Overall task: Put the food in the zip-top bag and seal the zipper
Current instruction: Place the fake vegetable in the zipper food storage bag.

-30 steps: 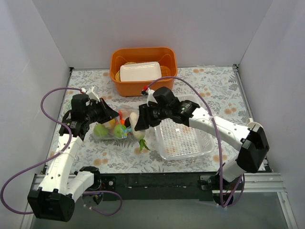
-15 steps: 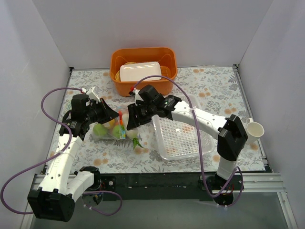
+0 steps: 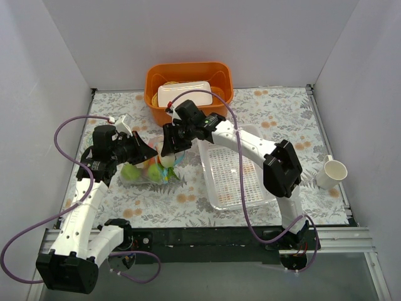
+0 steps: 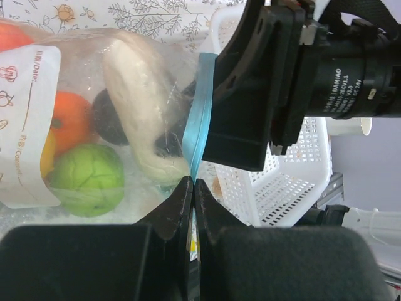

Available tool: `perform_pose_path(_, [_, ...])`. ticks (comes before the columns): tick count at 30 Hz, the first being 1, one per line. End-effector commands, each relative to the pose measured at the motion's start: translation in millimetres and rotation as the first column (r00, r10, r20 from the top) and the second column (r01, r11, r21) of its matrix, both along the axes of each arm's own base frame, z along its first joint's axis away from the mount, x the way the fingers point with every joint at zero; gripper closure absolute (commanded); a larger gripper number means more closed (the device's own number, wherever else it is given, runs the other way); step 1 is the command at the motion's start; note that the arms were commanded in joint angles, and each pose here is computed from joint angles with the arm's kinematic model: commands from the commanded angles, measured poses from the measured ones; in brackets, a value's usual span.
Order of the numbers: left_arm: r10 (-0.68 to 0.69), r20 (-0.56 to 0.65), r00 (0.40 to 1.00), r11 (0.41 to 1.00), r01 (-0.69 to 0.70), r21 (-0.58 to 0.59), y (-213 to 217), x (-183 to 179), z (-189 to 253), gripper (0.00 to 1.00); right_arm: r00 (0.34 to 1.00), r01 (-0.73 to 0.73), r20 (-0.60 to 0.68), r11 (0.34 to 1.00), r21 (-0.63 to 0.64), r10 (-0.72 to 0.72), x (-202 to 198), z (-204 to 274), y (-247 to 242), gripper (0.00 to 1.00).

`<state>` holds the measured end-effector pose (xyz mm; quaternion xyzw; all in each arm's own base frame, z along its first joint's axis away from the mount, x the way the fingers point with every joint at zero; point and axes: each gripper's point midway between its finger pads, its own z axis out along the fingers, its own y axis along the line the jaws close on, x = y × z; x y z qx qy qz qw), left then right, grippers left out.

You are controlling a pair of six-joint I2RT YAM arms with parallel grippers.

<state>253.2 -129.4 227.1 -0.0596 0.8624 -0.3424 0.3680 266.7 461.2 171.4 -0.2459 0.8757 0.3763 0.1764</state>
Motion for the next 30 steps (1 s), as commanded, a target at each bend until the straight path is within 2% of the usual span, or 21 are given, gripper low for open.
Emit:
perform_pose_path(1, [-0.06, 0.001, 0.998, 0.998, 0.06, -0.024, -6.4, -13.1, 2.3, 1.0, 0.998, 0.069, -0.022, 0.991, 0.116, -0.067, 15.1, 31.3, 15.0, 0.63])
perform_pose_path(7, [-0.064, -0.028, 0.998, 0.998, 0.063, -0.03, -6.7, -21.4, -8.1, 1.0, 0.978, 0.15, -0.185, 0.942, 0.3, -0.097, 19.1, 50.4, 24.9, 0.62])
perform_pose_path(13, [-0.083, -0.035, 0.996, 0.994, 0.08, -0.079, -13.4, -23.4, -6.0, 1.0, 0.962, 0.167, -0.257, 0.939, 0.3, -0.089, 7.1, 40.6, 40.3, 0.63])
perform_pose_path(16, [-0.086, -0.029, 0.996, 0.992, 0.083, -0.092, -15.1, -22.5, -2.6, 1.0, 0.948, 0.202, -0.304, 0.913, 0.354, -0.092, 3.6, 49.4, 44.9, 0.63])
perform_pose_path(19, [-0.089, -0.021, 0.996, 0.991, 0.086, -0.099, -16.2, -20.8, 1.7, 1.0, 0.949, 0.222, -0.286, 0.924, 0.311, -0.131, 3.6, 42.0, 48.1, 0.63])
perform_pose_path(23, [-0.08, 0.001, 0.997, 0.991, 0.079, -0.105, -16.7, -14.2, 10.2, 1.0, 0.964, 0.221, -0.198, 0.946, 0.237, -0.176, 1.0, 33.1, 54.4, 0.59])
perform_pose_path(26, [-0.028, 0.018, 0.999, 0.997, 0.029, -0.068, -8.8, -5.6, 14.1, 1.0, 0.977, 0.194, -0.123, 0.962, 0.193, -0.172, -4.3, 28.3, 52.2, 0.44])
perform_pose_path(27, [-0.018, 0.021, 1.0, 0.998, 0.02, -0.061, -7.2, -3.9, 14.6, 1.0, 0.981, 0.186, -0.098, 0.964, 0.192, -0.169, -3.3, 32.6, 52.5, 0.36])
perform_pose_path(30, [0.034, 0.04, 0.999, 0.999, -0.032, -0.038, 0.2, 3.5, 19.3, 1.0, 0.989, 0.145, -0.027, 0.98, 0.138, -0.143, -6.5, 29.8, 42.8, 0.27])
